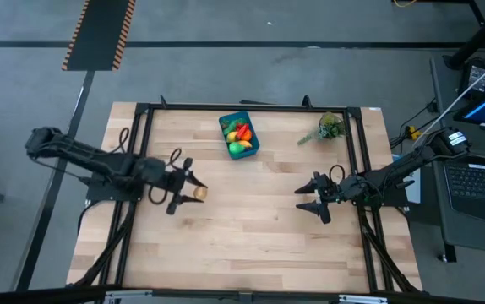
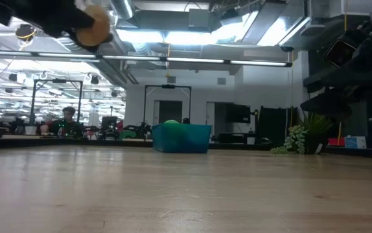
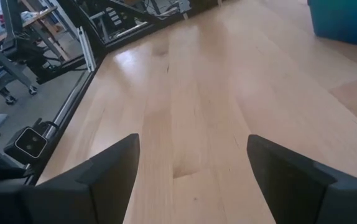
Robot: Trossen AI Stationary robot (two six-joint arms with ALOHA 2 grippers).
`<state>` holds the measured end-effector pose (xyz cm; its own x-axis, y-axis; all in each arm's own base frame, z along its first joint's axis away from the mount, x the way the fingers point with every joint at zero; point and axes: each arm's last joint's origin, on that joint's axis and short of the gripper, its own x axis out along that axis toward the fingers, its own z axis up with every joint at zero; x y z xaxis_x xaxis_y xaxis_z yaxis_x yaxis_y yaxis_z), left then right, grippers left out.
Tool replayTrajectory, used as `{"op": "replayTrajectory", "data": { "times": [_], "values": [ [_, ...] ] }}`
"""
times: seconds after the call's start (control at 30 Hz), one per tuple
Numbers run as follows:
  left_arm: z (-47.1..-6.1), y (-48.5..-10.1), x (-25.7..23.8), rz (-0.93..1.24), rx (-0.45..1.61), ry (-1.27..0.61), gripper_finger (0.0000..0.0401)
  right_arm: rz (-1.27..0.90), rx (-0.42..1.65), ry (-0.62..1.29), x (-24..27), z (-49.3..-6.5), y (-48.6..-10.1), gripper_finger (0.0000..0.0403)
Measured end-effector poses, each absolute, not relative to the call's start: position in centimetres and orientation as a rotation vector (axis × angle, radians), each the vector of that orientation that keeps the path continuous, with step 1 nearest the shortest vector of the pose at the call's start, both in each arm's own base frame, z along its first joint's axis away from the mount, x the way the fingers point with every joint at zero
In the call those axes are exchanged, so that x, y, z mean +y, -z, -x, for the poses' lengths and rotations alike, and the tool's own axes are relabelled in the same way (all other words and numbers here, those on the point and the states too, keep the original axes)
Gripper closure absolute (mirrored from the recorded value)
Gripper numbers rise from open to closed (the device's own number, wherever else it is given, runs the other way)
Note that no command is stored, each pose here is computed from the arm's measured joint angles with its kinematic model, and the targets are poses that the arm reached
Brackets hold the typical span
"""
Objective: Pick and placing Produce into tupperware
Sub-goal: Put the potato into the blue bin
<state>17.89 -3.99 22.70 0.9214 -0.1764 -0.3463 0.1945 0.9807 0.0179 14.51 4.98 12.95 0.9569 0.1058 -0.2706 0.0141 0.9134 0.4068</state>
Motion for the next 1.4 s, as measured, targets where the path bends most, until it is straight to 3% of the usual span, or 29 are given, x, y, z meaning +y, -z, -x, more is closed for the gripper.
{"op": "replayTrajectory", "data": {
  "times": [0.6, 1.4],
  "values": [
    [-22.0, -20.6, 3.6, -0.057, 0.269, 0.258, 0.0213, -0.422, 0.293, -0.047, 5.0, -14.5, -12.9, 0.0104],
    [-26.6, -18.8, 10.8, -0.113, 0.081, 0.162, 0.0213, -0.449, 0.293, -0.042, 5.0, -14.5, -12.9, 0.0104]
  ]
}}
